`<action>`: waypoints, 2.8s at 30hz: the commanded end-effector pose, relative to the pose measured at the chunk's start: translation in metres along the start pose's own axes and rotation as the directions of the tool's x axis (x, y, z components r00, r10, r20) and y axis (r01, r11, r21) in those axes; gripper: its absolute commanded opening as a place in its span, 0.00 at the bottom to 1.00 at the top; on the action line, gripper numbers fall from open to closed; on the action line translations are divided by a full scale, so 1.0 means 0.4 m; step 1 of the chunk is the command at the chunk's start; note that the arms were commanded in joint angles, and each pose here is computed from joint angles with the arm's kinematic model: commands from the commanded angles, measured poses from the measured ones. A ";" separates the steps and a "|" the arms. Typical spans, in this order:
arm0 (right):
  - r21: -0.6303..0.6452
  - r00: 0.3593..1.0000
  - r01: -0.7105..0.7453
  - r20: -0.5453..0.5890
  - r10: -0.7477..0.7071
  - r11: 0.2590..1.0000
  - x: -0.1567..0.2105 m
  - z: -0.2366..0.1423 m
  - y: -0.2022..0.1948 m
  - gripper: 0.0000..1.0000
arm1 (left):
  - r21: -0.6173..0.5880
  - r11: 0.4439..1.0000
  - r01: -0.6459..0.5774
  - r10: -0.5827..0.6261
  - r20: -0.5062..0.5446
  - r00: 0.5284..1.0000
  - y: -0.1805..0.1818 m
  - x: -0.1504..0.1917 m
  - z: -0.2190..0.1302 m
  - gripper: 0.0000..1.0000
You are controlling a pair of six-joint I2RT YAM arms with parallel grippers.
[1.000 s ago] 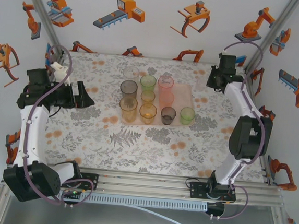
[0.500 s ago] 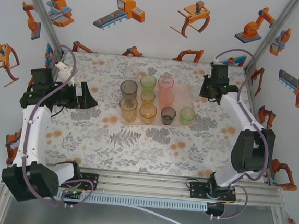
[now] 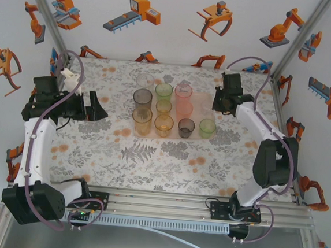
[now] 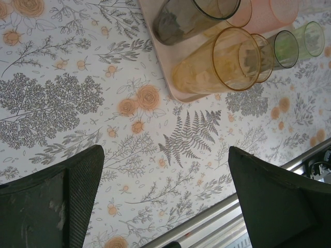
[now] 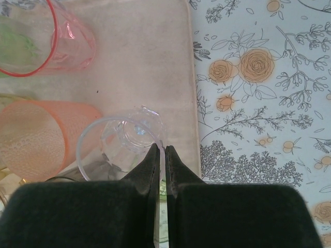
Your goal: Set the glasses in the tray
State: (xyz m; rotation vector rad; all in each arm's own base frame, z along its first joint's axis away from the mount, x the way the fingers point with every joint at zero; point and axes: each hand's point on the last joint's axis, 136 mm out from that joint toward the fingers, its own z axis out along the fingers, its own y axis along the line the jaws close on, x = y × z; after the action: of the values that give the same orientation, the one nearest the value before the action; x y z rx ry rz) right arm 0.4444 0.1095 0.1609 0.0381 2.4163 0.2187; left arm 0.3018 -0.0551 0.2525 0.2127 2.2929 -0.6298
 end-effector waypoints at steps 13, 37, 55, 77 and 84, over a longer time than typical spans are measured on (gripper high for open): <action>0.006 1.000 -0.017 -0.020 0.017 1.000 -0.009 0.059 0.011 0.07 | 0.032 0.999 -0.010 0.010 0.017 1.000 -0.024 -0.001 -0.008 0.97; 0.000 0.996 -0.017 -0.090 0.017 1.000 0.017 0.118 0.017 0.08 | 0.033 0.999 -0.010 0.010 0.014 1.000 -0.024 0.002 -0.006 0.97; 0.022 0.995 0.002 -0.098 0.000 1.000 0.015 0.120 0.008 0.09 | 0.032 0.999 -0.011 0.010 0.015 1.000 -0.024 0.004 -0.006 0.97; 0.061 0.994 0.011 -0.109 -0.004 0.998 0.018 0.140 -0.009 0.13 | 0.031 0.999 -0.015 0.015 0.016 1.000 -0.024 0.008 -0.007 0.97; 0.065 0.994 0.015 -0.109 -0.008 0.998 0.015 0.147 -0.010 0.15 | 0.029 0.999 -0.016 0.016 0.019 1.000 -0.025 0.007 -0.010 0.97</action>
State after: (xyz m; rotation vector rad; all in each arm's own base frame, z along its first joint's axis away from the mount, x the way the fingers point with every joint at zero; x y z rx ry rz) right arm 0.4707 0.1134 0.1037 0.0506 2.5496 0.1566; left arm 0.2977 -0.0571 0.2497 0.2180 2.2930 -0.6321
